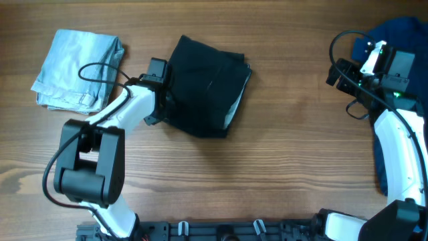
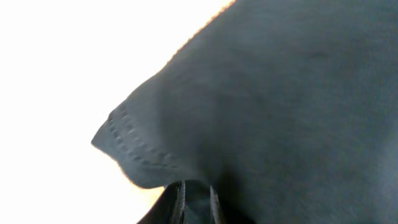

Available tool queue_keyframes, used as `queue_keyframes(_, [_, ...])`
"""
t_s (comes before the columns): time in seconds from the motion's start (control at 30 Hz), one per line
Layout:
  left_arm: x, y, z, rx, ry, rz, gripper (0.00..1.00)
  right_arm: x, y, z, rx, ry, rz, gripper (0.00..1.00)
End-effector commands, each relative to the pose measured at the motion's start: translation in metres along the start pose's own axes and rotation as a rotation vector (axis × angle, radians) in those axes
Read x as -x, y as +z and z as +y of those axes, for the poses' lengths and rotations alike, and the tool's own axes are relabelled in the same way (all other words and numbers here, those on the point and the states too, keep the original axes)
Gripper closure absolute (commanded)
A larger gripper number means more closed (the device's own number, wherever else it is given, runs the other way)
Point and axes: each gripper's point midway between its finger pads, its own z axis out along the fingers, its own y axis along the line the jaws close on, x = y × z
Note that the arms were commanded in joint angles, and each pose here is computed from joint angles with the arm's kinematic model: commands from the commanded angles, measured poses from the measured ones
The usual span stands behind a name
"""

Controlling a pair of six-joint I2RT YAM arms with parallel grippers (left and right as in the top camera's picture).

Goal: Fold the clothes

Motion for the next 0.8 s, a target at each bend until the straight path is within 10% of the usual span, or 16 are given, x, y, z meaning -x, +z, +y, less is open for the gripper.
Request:
queue_keyframes(0.0, [0.028, 0.020, 0.019, 0.070, -0.055, -0.098, 0.84, 0.003, -0.003, -0.003, -0.018, -0.019, -0.014, 0.00])
queue_keyframes(0.4, [0.146, -0.010, 0.001, -0.118, -0.035, -0.465, 0.80, 0.002, -0.003, -0.003, -0.018, -0.019, -0.014, 0.00])
queue_keyframes(0.63, [0.143, -0.089, -0.030, -0.293, -0.075, -0.448, 0.70, 0.003, -0.003, -0.003, -0.018, -0.020, -0.014, 0.00])
queue_keyframes(0.77, [0.109, -0.130, -0.080, -0.556, -0.080, -0.329, 0.87, 0.002, -0.003, -0.003, -0.018, -0.020, -0.014, 0.00])
